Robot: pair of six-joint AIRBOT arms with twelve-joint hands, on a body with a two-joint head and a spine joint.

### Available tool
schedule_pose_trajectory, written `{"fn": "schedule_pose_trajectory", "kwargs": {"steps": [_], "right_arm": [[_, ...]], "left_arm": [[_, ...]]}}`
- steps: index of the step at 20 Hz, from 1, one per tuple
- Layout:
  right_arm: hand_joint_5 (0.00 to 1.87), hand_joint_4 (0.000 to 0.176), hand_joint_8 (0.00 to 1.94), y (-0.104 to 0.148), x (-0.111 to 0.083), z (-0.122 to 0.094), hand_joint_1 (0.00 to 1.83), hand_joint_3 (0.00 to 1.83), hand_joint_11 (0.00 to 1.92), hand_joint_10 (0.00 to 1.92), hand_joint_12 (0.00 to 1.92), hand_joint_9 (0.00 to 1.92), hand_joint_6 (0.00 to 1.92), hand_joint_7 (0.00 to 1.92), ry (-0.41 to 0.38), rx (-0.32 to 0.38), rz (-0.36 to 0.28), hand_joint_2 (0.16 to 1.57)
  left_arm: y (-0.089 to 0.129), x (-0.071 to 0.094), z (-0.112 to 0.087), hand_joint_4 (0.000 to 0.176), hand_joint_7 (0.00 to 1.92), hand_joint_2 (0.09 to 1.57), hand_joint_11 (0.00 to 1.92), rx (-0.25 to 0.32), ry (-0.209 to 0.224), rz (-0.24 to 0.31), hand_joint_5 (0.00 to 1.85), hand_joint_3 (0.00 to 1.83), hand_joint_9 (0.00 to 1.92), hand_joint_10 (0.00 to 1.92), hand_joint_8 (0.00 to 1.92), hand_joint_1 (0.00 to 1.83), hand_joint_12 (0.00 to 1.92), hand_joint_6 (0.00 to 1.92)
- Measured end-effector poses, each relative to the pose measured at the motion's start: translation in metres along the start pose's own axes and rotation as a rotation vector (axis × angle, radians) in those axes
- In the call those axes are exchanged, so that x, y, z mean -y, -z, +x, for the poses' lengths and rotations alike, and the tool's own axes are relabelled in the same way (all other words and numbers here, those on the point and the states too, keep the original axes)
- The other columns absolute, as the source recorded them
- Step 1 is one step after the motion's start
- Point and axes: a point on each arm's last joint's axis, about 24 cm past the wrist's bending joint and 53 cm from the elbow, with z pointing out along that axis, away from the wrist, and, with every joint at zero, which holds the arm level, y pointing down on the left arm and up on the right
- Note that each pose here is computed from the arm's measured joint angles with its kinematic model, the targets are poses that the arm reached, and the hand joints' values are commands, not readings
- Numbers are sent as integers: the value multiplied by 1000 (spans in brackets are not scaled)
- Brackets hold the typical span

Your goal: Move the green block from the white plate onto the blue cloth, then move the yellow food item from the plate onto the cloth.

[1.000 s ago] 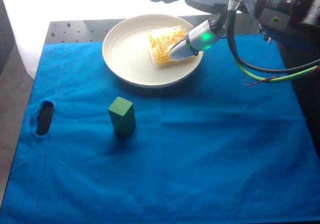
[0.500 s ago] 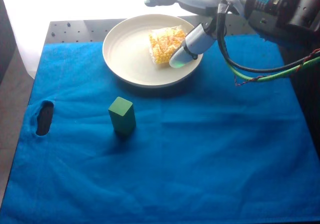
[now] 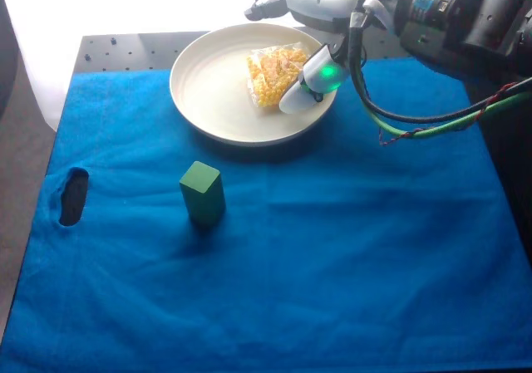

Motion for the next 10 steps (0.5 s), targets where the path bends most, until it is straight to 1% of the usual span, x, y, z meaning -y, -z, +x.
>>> {"fn": "schedule_pose_trajectory", "kwargs": {"steps": [1, 2, 3, 4, 5, 6, 7, 8, 9, 10], "right_arm": [[399, 41, 3, 0, 1, 3, 746, 2, 197, 26, 1230, 589, 2, 531, -1, -4, 3, 746], [401, 43, 0, -1, 3, 7, 767, 3, 173, 16, 1290, 604, 1, 522, 1, -10, 7, 744], [418, 37, 3, 0, 5, 12, 781, 3, 207, 34, 1419, 670, 2, 548, 1, -18, 12, 768], [435, 26, 12, 0, 7, 16, 781, 1, 280, 60, 1518, 753, 2, 612, 0, -25, 16, 770], [435, 26, 12, 0, 7, 17, 781, 1, 280, 60, 1518, 753, 2, 612, -2, -25, 15, 770], [432, 11, 6, 0, 5, 16, 763, 1, 287, 43, 1490, 738, 0, 619, -3, -22, 9, 773], [423, 8, 0, 0, 6, 15, 763, 1, 239, 21, 1423, 704, 0, 599, -1, -18, 8, 781], [422, 0, 5, 0, 7, 16, 752, 0, 274, 32, 1426, 736, 0, 610, -1, -18, 8, 780], [425, 0, 16, 0, 7, 17, 741, 1, 323, 52, 1446, 788, 2, 641, -1, -18, 7, 785], [432, 0, 21, 0, 7, 16, 732, 2, 311, 91, 1498, 863, 1, 708, -3, -16, 7, 800]], "left_arm": [[0, 0, -1, 144, 80, 735, 97, 1, 0, 1, 0, 0, 85, 13, 10, 481, 58, 0], [0, 1, 0, 105, 120, 751, 129, 0, 1, 3, 0, 0, 107, 16, 18, 488, 76, 0], [0, 2, 0, 91, 118, 757, 135, 0, 1, 4, 0, 0, 105, 13, 14, 473, 81, 0], [0, 2, 0, 88, 137, 746, 104, 0, 1, 4, 0, 0, 105, 11, 18, 467, 69, 0], [0, 2, 0, 88, 137, 746, 104, 0, 1, 4, 0, 0, 105, 11, 18, 467, 69, 0], [-1, 2, 0, 89, 138, 749, 112, 0, 1, 5, 0, 0, 117, 14, 14, 459, 74, 0], [-1, 3, 1, 87, 141, 745, 122, 0, 2, 6, 0, 0, 132, 17, 13, 438, 79, 0], [-1, 3, 1, 91, 139, 740, 117, -1, 1, 5, 0, 0, 128, 13, 10, 446, 78, 0], [-1, 2, 1, 88, 138, 747, 125, -1, 2, 4, 0, 0, 129, 12, 8, 446, 83, 0], [-1, 3, 1, 89, 137, 749, 129, -1, 2, 5, 0, 0, 134, 13, 7, 447, 85, 0]]}}
